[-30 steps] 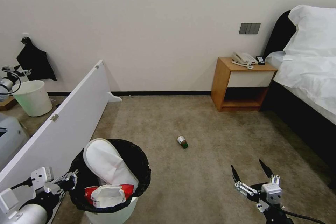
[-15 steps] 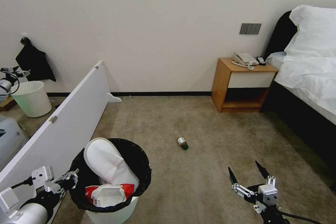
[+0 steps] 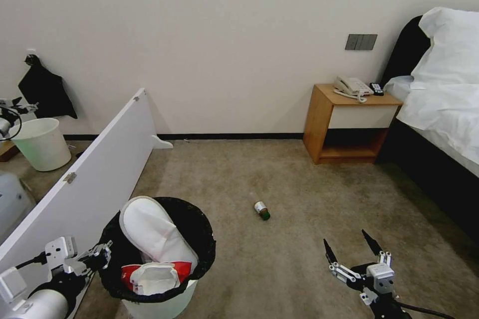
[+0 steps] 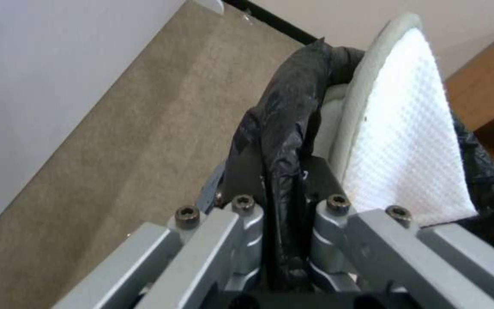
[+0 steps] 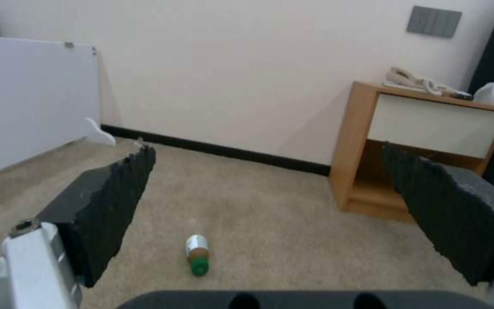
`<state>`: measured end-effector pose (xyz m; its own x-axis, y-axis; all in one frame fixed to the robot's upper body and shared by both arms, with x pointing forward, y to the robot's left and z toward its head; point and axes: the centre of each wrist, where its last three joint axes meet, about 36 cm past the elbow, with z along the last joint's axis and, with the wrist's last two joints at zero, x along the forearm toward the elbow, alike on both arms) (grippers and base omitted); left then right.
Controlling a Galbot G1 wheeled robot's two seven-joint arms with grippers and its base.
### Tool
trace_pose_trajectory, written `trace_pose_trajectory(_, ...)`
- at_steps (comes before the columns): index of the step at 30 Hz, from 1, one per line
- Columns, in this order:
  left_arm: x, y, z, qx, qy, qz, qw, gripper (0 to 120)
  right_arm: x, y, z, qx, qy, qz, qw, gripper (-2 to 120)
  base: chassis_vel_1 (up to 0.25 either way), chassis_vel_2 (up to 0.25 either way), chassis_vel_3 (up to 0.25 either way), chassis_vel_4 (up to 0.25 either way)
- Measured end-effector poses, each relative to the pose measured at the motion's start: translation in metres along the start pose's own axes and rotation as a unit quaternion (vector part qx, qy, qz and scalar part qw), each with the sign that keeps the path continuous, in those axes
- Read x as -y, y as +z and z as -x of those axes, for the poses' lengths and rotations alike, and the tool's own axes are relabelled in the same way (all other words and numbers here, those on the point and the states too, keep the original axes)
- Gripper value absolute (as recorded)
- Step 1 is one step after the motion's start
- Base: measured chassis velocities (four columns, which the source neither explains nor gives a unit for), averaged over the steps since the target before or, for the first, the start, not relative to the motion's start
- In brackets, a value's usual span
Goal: Pick up the trash bin, then pick up the garbage from the floor and place it into the trash bin.
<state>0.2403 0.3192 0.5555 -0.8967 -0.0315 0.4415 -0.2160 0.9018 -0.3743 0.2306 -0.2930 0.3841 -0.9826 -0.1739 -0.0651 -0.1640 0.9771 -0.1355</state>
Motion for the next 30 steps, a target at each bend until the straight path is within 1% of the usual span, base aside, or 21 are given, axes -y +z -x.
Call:
trace_pose_trajectory(8, 0.0002, 0.0006, 0.0000, -0.001, 0.000, 0.000, 1.0000, 5, -0.0002, 0.0003, -0.0002, 0.001, -0.001, 0.000, 1.000, 100, -0.098, 0.106, 0.101, -0.097)
trace_pose_trajectory(30, 0.0009, -0.0001, 0.0006, 0.002, 0.001, 0.000, 1.0000, 5, -0.0029, 0.0016, -0.0008, 0.002, -0.006, 0.001, 1.000, 100, -0.120, 0.127, 0.125, -0.127)
